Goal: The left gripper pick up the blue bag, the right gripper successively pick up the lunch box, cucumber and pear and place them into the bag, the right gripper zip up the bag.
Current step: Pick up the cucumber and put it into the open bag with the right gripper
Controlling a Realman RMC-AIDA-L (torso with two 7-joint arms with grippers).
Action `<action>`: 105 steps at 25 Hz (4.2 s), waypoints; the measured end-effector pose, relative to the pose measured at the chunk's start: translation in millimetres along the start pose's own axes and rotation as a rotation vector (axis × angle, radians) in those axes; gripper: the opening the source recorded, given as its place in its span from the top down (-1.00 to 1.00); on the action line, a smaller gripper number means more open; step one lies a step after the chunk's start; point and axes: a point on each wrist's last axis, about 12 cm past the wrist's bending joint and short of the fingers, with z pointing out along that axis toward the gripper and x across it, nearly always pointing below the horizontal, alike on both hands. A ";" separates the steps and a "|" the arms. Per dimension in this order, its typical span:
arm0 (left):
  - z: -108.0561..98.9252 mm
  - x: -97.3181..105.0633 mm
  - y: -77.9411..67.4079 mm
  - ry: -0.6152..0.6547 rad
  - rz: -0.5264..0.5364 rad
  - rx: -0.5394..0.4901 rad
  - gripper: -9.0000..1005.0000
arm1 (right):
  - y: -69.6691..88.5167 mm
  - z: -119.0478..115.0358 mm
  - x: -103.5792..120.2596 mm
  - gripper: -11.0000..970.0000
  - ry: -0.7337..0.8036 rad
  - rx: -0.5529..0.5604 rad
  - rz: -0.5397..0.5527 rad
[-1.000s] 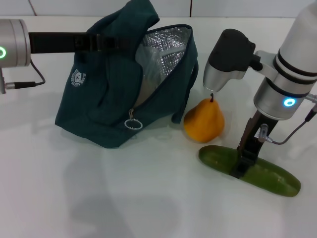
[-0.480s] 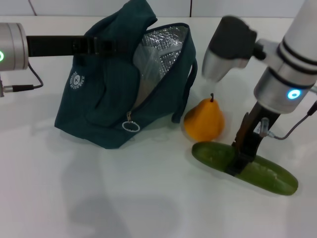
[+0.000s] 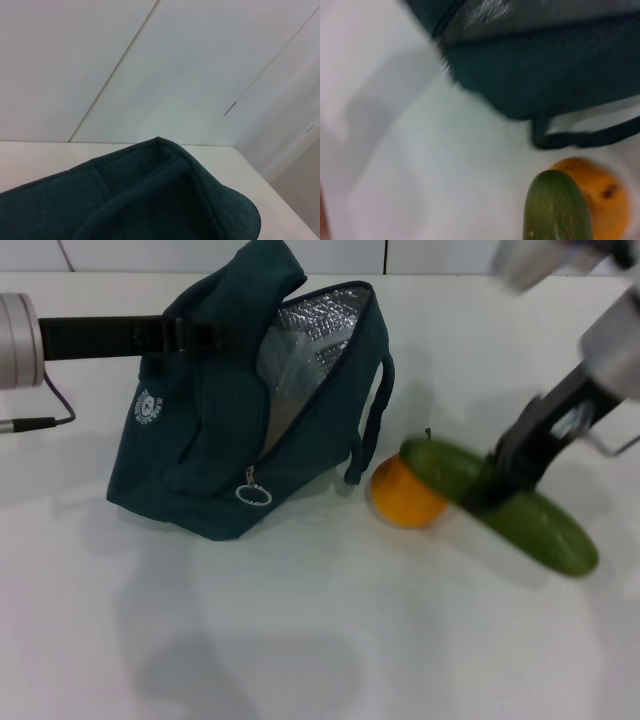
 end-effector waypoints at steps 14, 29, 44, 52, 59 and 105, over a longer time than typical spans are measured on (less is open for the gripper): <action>1.3 -2.4 -1.7 -0.005 0.009 0.009 0.89 | -25.8 -56.2 43.1 -0.12 -0.699 0.069 0.012; 2.3 -4.3 -2.5 -0.009 0.015 0.012 0.89 | -42.3 -27.1 31.5 -0.12 -1.246 0.082 -0.164; 3.2 -2.9 -2.2 -0.003 0.017 0.012 0.89 | -18.7 31.5 -3.5 -0.12 -1.299 -0.026 -0.275; 4.1 1.6 2.0 0.000 0.004 0.015 0.89 | -18.8 41.3 7.0 -0.12 -1.304 -0.036 -0.236; 4.5 1.4 2.7 0.001 0.003 0.015 0.89 | -14.9 53.1 12.1 -0.12 -1.315 -0.044 -0.216; 3.7 2.9 5.2 0.002 0.012 0.010 0.89 | 3.3 87.9 12.5 -0.24 -1.266 -0.038 -0.210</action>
